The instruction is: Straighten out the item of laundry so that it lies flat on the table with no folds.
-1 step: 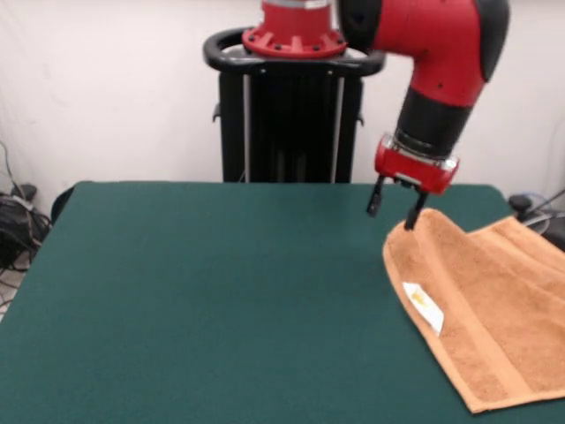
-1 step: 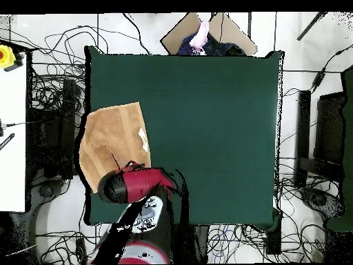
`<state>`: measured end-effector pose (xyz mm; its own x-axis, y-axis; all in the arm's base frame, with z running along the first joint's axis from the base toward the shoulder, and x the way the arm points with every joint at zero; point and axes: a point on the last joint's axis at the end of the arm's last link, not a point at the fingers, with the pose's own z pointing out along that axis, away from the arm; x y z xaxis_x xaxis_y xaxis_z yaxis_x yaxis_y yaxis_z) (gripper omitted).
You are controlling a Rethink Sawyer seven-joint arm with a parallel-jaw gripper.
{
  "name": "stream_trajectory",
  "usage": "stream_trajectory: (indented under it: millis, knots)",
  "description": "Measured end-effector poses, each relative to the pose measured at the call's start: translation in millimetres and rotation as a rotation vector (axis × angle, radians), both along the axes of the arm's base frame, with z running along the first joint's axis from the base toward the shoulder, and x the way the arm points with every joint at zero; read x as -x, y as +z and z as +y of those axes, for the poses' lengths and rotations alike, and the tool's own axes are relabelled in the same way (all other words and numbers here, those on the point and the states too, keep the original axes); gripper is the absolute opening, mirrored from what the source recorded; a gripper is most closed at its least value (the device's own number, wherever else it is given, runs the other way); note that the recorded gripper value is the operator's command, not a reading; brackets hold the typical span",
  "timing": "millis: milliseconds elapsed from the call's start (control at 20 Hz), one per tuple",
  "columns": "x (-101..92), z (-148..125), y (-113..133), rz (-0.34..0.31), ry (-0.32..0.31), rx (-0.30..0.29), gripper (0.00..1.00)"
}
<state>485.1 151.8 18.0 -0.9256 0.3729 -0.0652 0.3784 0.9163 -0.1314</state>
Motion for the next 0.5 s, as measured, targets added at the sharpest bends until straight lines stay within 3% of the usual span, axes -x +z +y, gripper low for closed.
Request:
stream_trajectory:
  millis: [250, 500]
  knots:
    - [0.6, 15, -4, 0.024, 0.015, -0.102, 1.00]
    - [4.0, 42, -5, 0.020, 0.100, -0.145, 1.00]
